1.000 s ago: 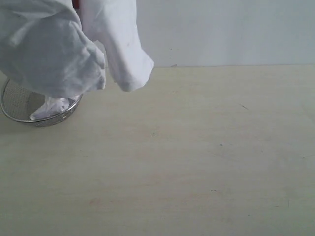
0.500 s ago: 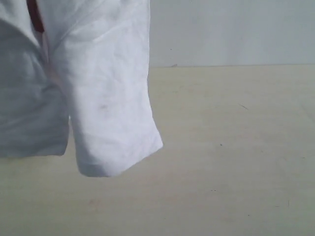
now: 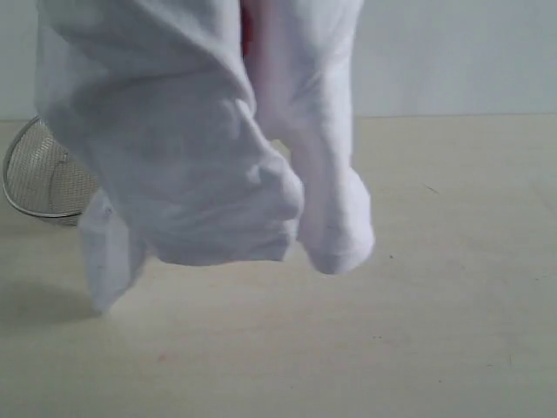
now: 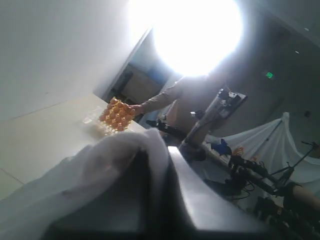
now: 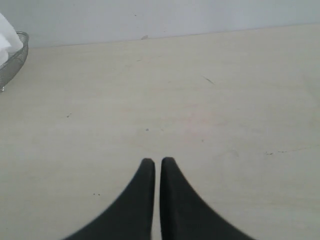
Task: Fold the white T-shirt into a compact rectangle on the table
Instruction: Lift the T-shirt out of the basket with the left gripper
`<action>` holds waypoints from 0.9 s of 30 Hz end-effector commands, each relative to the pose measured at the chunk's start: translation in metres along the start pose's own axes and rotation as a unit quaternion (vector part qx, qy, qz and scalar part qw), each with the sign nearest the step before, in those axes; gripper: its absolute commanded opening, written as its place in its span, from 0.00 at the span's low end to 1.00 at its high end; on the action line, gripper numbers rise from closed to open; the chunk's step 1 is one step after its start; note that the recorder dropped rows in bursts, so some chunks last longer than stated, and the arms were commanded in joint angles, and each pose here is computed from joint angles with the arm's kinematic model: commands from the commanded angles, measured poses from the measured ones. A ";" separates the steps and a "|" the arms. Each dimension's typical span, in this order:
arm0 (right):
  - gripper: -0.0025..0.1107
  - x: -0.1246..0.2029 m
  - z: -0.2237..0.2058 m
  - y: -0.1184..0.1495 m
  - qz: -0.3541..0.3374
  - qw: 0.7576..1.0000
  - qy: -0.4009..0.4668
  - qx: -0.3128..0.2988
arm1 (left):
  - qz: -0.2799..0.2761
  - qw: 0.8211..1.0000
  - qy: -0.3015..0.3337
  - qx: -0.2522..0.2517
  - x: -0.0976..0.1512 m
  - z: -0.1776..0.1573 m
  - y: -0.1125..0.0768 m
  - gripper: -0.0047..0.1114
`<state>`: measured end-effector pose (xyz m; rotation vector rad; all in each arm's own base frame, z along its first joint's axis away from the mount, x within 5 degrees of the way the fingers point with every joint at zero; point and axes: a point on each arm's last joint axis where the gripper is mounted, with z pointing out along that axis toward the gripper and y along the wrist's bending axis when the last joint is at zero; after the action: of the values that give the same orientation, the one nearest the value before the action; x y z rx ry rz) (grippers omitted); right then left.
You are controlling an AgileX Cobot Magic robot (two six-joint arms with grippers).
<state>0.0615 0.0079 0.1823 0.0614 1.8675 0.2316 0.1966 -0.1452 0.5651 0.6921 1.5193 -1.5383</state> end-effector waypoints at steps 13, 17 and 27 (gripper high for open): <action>0.02 -0.001 -0.001 0.000 -0.003 1.000 -0.006 -0.001 | 0.062 0.993 0.056 -0.087 -0.006 0.003 -0.003 0.08; 0.02 -0.001 -0.001 0.000 -0.003 1.000 -0.006 -0.001 | 0.060 0.982 0.114 -0.140 0.003 0.018 0.051 0.08; 0.02 -0.001 -0.001 0.000 -0.003 1.000 -0.006 -0.001 | 0.056 0.967 0.127 -0.214 0.011 0.035 0.172 0.08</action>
<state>0.0615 0.0079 0.1823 0.0614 1.8675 0.2316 0.3232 -0.1651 0.4787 0.7584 1.9351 -0.9938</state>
